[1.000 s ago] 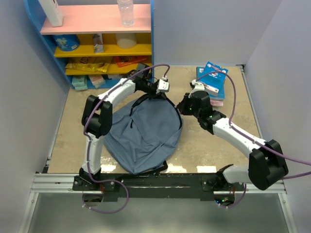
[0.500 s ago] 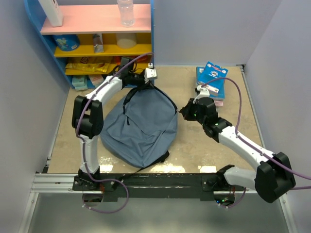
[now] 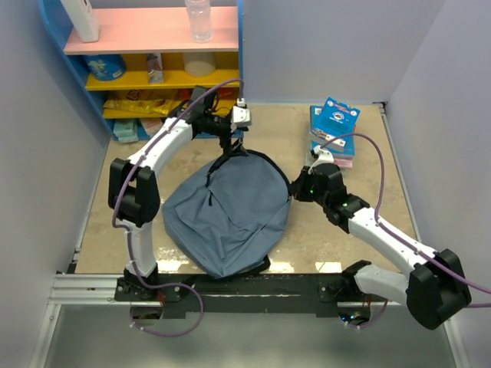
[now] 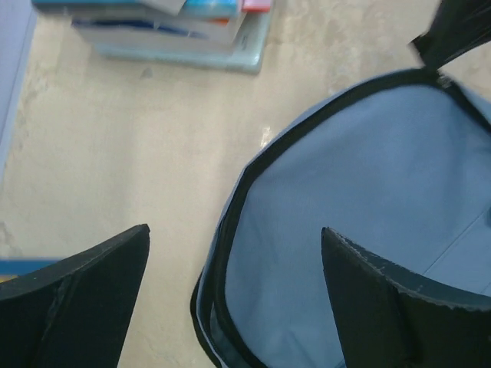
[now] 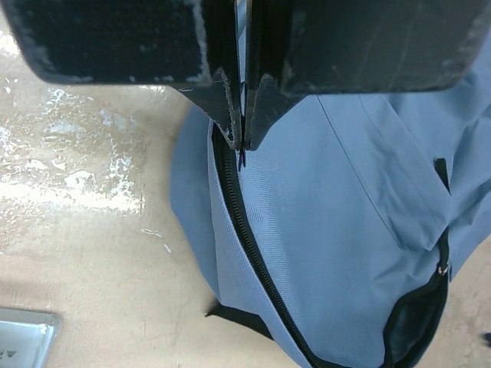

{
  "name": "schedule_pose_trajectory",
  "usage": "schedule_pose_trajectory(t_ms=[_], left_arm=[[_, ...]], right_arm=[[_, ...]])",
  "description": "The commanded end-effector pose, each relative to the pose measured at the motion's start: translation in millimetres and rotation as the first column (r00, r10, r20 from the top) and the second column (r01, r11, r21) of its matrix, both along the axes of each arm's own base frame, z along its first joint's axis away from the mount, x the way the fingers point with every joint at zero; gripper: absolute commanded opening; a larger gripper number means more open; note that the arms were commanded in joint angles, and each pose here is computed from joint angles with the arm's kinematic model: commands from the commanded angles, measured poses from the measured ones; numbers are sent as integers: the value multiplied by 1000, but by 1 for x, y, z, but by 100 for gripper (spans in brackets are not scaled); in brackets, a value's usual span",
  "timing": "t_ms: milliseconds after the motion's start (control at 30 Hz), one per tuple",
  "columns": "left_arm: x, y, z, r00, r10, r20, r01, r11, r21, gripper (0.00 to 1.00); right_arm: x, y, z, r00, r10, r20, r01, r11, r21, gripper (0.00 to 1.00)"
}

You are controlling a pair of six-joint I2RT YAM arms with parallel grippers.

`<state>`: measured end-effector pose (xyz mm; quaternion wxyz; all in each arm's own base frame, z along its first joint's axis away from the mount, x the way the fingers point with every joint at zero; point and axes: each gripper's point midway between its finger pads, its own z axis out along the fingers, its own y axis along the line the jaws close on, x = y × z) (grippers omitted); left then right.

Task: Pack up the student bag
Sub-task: Unzip the student bag at the center of the board.

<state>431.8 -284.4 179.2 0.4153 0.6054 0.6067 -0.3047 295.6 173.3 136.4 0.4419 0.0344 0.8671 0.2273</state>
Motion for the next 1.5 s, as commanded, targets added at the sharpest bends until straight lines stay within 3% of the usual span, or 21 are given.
schedule_pose_trajectory(t_ms=[0,167,300,467,633,733,767,867,1033,1133,1200,1467], left_arm=[[-43,-45,57,970,-224,97,233,968,-94,98],[-58,-91,20,930,-360,77,365,929,-64,97],[-62,-112,-15,906,-419,54,421,907,-24,88],[-59,-116,-36,901,-434,16,434,901,-13,79],[-66,-118,-39,890,-456,13,456,890,0,76],[-66,-120,-42,886,-463,24,462,887,11,62],[-66,-123,-41,884,-466,34,466,885,8,38],[-61,-132,-35,898,-438,44,438,899,1,0],[-51,-133,-34,921,-383,65,383,924,20,0],[-27,-139,-22,944,-294,151,294,956,21,0],[-19,-139,-20,965,-225,133,225,974,10,0],[-3,-135,-14,974,-149,169,148,989,21,0]], right_arm=[[12,10,20,1000,6,22,-7,999,34,0],[17,13,26,1000,-4,26,2,999,48,0],[17,12,31,999,-9,33,8,999,46,0],[14,9,38,999,-6,52,4,999,45,0],[13,9,38,998,-1,59,-2,999,37,0],[15,12,41,998,12,61,-15,999,36,0],[16,12,40,998,15,56,-17,999,33,0],[18,13,43,998,18,60,-20,999,31,0],[19,13,44,998,24,63,-26,999,25,0],[14,16,39,998,30,60,-31,999,15,0],[10,20,33,998,37,49,-38,999,17,0],[-15,30,12,998,66,6,-67,998,13,0]])
